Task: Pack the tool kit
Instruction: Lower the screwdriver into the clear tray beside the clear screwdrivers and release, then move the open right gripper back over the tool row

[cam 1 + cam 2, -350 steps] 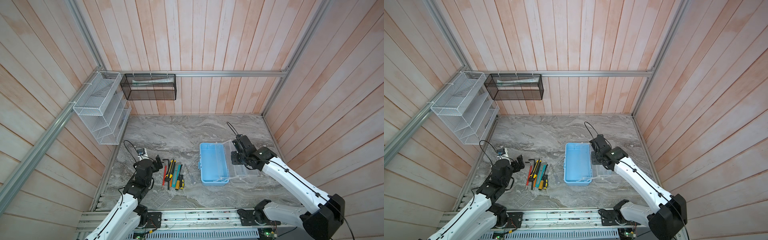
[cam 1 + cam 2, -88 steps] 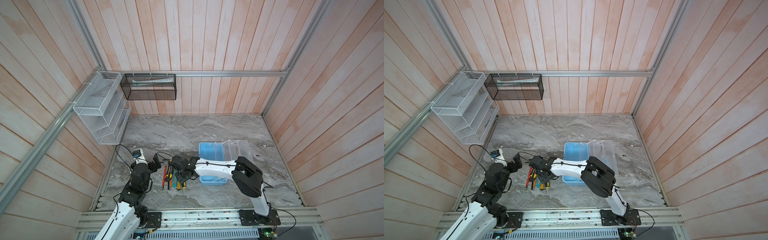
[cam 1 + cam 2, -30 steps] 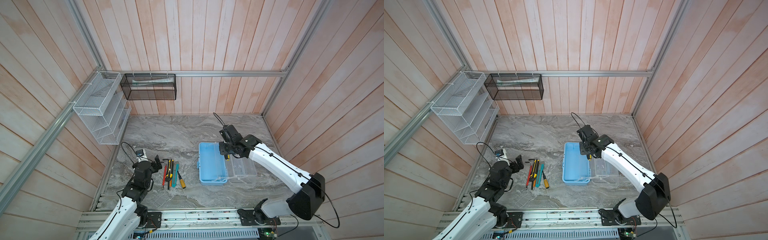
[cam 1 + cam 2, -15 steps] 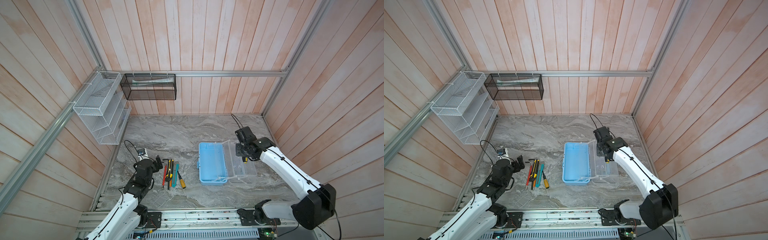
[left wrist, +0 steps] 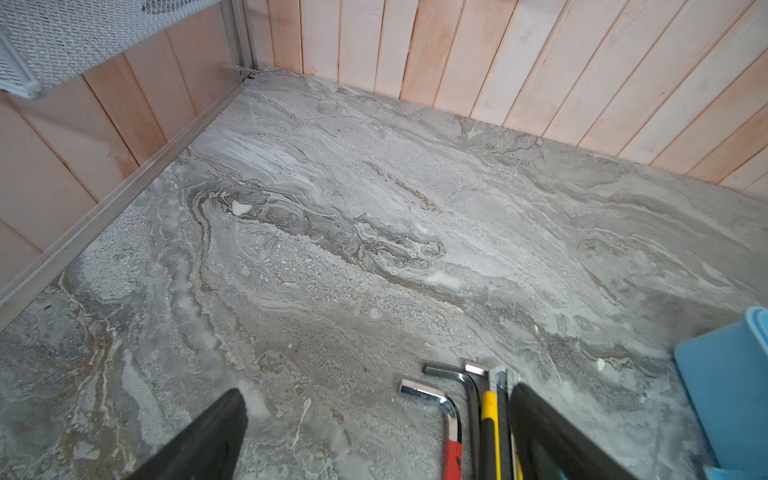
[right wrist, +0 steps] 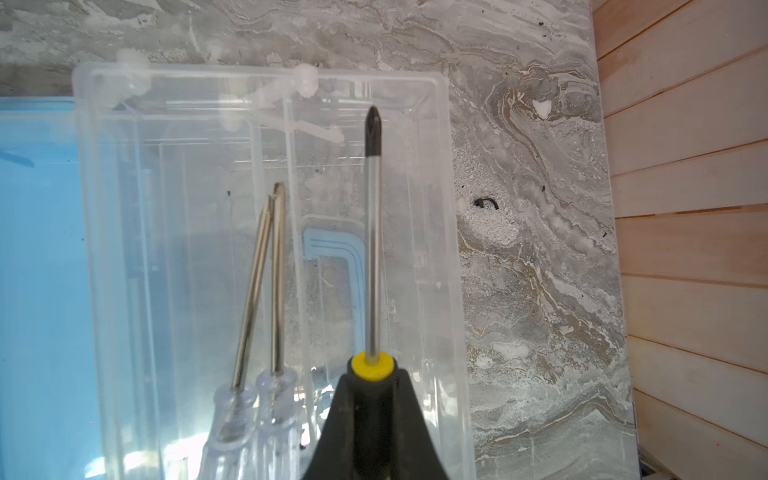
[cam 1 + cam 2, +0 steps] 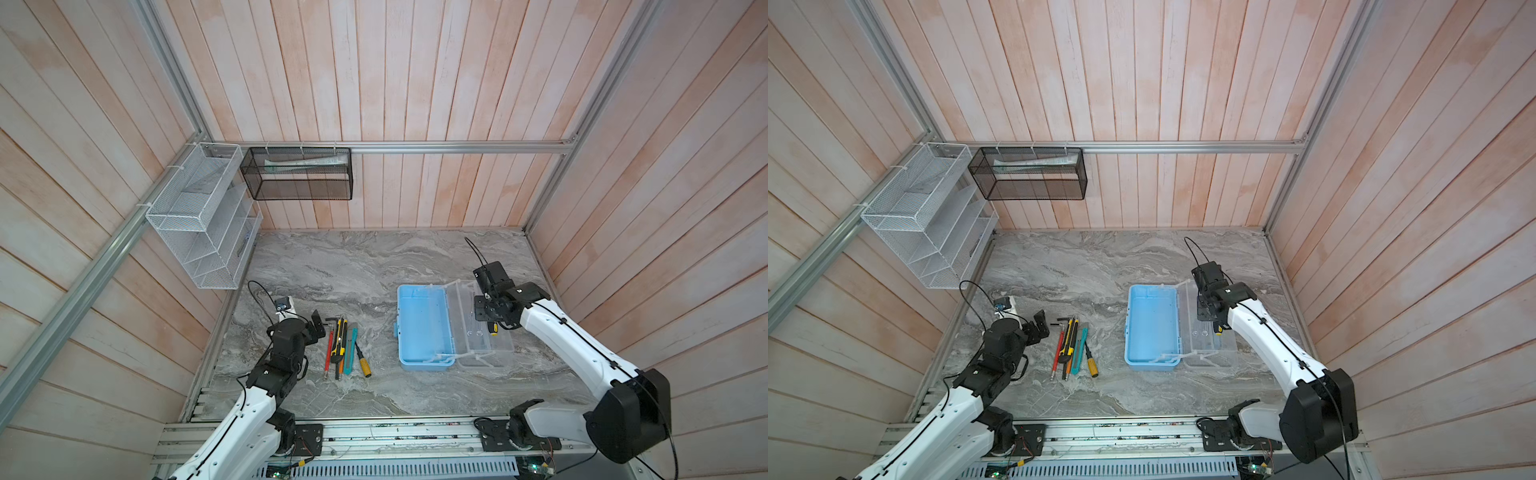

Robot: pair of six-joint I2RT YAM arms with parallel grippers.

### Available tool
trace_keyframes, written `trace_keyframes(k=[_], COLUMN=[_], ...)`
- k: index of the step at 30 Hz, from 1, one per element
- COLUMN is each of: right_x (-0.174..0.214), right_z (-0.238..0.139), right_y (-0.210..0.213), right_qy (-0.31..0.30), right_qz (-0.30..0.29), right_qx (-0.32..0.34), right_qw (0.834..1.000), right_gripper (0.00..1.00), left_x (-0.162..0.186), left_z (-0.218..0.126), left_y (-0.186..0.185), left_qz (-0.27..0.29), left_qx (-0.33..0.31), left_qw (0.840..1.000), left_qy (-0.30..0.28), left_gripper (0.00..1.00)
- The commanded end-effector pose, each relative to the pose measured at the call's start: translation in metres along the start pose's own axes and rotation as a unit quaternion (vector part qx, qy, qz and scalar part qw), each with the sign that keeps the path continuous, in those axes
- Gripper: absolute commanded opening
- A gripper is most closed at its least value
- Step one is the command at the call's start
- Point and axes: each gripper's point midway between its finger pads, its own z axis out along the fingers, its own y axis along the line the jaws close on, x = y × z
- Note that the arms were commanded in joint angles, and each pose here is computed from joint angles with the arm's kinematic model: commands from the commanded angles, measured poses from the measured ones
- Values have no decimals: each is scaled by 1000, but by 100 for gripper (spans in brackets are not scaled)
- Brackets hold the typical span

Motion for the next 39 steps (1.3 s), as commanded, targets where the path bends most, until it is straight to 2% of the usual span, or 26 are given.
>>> trace_keyframes(k=[1,3,8,13,16,18,21,26,32,39], right_x=[1,0,-3,-15,-28,-36,-37,-4,54,112], right_z=[4,4,0,-17,-39,-54,-77,-97,-86,-58], right_y=[1,4,5,9,25,48,106,214,298,354], right_qy=[-1,-2,-5,-8,-36,-60,-88,-78,-27,37], right_qz=[3,4,4,-3,-3,-8,-35,-102,-183,-243], right_qx=[-5,-12,-17,-36,-63,-92,-168,-285,-314,-300], right_qw=[1000,1000,1000,999,997,994,981,950,931,922], right_gripper=[0,13,31,32,33,33,33,33,35,36], left_x=[-17,-17,-16,-17,-18,-18,-19,-19,-19,-20], left_z=[-3,-3,-2,-4,-5,-6,-8,-10,-11,-13], left_y=[-3,-3,-4,-4,-2,-2,-1,-1,-1,0], left_qz=[-7,-7,-6,-7,-9,-11,-14,-14,-15,-16], left_qx=[6,7,6,7,6,6,7,9,11,11], left_qw=[1000,1000,1000,1000,1000,1000,999,999,999,999], left_qy=[-23,-22,-21,-23,-26,-28,-34,-37,-38,-42], left_gripper=[100,100,100,100,100,100,100,100,100,100])
